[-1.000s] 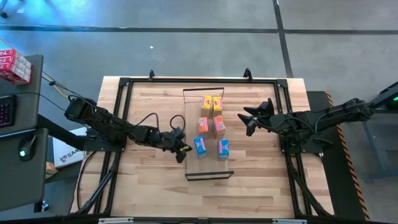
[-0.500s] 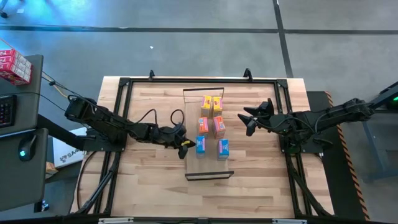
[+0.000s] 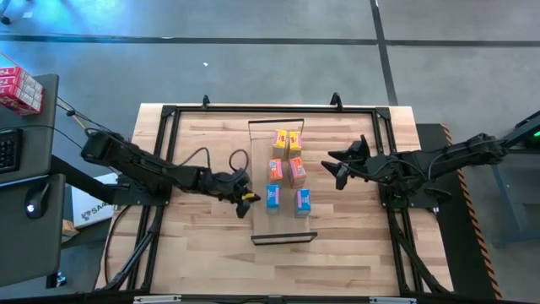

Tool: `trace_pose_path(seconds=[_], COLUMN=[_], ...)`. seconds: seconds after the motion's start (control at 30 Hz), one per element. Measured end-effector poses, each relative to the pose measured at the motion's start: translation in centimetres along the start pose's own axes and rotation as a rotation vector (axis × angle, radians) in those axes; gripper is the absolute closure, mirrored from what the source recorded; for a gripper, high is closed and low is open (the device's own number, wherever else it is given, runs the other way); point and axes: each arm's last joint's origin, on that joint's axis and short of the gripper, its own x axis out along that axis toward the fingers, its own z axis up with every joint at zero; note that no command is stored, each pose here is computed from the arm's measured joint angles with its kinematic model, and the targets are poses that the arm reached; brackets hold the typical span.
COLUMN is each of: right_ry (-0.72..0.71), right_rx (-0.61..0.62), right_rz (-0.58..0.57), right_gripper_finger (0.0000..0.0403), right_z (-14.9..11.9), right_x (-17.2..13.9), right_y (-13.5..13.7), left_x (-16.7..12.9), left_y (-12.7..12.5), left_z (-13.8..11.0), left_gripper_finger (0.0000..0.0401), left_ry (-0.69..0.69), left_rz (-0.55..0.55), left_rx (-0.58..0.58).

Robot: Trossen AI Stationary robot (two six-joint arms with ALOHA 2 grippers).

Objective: Stack cereal on shelf
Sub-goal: Return to Home Position

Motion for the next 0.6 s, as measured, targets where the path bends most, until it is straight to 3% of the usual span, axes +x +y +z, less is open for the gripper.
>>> trace_pose_path(seconds=[0.2, 0.43, 0.53, 0.6], right_ry=[-0.052, -0.102, -0.097, -0.099], right_rx=[0.031, 0.08, 0.047, 0.027], right_rz=[-0.004, 0.022, 0.042, 0.044], right_gripper_finger=[0.0167, 0.0176, 0.0222, 0.0282], right_z=[0.9, 2.0, 2.1, 2.1], right_x=[-1.0, -2.1, -2.2, -2.1], right_y=[-0.6, -1.5, -1.5, -1.5], left_x=[-4.9, -12.6, -15.3, -16.6], left_y=[0.5, 0.3, 0.3, 0.3], left_z=[2.9, 7.0, 7.9, 8.0], left_gripper_finger=[0.0401, 0.0401, 0.0401, 0.0401], left_ry=[-0.102, -0.449, -0.58, -0.629], left_rz=[0.066, -0.012, -0.039, -0.046], left_rx=[0.067, 0.173, 0.201, 0.213])
